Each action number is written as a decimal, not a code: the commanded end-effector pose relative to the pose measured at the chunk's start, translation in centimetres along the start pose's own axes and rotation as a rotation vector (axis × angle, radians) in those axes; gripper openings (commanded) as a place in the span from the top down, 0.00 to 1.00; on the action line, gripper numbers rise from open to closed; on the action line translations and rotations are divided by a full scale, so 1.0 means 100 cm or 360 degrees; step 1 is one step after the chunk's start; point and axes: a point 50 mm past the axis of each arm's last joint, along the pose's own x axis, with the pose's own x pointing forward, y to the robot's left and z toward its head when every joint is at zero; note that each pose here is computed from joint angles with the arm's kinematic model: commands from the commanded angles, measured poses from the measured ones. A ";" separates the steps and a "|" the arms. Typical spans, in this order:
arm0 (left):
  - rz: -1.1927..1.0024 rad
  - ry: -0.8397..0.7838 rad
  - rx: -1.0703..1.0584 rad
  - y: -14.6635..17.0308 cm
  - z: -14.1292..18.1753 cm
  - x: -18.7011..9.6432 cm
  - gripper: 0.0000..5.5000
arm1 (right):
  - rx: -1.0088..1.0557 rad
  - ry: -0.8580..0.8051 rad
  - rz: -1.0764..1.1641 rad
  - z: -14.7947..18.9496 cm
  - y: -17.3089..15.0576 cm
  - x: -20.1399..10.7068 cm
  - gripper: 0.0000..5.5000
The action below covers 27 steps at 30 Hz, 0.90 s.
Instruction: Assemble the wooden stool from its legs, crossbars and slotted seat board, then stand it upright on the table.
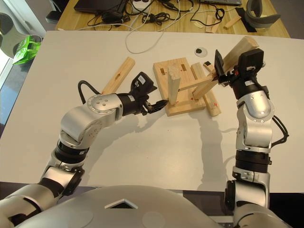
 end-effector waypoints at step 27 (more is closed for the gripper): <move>-0.0093 -0.0157 0.0127 -0.014 0.034 0.004 0.38 | 0.0145 -0.0277 0.0768 0.131 0.025 0.027 0.31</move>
